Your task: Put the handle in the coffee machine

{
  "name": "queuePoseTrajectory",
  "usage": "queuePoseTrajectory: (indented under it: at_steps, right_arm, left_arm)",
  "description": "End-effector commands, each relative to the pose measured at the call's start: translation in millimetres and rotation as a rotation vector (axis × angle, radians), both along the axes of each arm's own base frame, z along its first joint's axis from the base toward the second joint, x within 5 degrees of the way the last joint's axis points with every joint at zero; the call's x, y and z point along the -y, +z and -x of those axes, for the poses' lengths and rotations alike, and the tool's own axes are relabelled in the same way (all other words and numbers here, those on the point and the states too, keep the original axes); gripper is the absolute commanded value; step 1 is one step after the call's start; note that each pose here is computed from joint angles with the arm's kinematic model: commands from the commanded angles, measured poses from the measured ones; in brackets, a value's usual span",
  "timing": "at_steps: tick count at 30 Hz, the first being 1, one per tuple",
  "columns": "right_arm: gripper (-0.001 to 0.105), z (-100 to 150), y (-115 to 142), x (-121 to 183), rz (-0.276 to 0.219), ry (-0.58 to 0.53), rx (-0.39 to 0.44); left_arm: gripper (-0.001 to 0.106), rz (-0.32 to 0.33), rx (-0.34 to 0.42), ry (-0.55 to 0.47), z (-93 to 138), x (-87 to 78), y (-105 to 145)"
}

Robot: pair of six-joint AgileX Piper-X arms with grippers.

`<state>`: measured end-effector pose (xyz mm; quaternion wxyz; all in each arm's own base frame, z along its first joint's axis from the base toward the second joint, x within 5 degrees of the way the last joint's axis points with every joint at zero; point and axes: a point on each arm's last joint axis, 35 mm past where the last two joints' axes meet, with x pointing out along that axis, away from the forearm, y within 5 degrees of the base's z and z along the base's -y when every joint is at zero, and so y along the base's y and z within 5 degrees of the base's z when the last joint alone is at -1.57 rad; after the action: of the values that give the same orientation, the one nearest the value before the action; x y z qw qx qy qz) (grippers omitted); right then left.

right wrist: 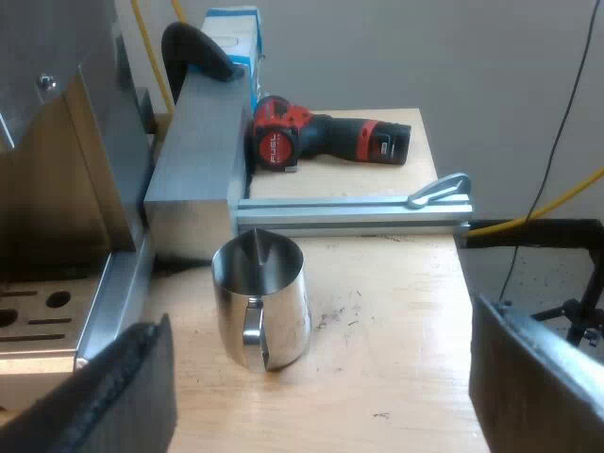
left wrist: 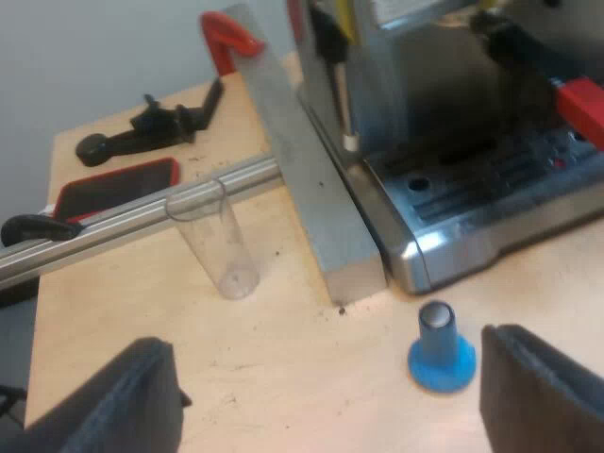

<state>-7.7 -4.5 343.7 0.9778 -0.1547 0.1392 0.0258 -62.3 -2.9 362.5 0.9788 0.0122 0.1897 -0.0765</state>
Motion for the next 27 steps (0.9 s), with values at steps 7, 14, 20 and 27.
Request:
queuePoseTrajectory:
  at_steps: [7, 14, 20, 27]
  right_arm:
    - [0.067, -20, -13, -3, 0.005, 0.015, 0.022]
    - [0.067, -39, -51, -7, -0.005, 0.081, -0.102]
    - [0.067, -50, -82, -9, -0.005, 0.088, -0.199]
    - [0.067, -55, -99, -11, -0.014, 0.115, -0.255]
  left_arm:
    - [0.067, 0.091, 0.105, 0.130, -47, -2.2, -9]
    - [0.067, 0.104, 0.147, 0.126, -79, -1.3, -30]
    - [0.067, 0.095, 0.042, 0.131, -95, -0.9, -62]
    - [0.067, 0.093, -0.005, 0.128, -102, -0.6, -78]
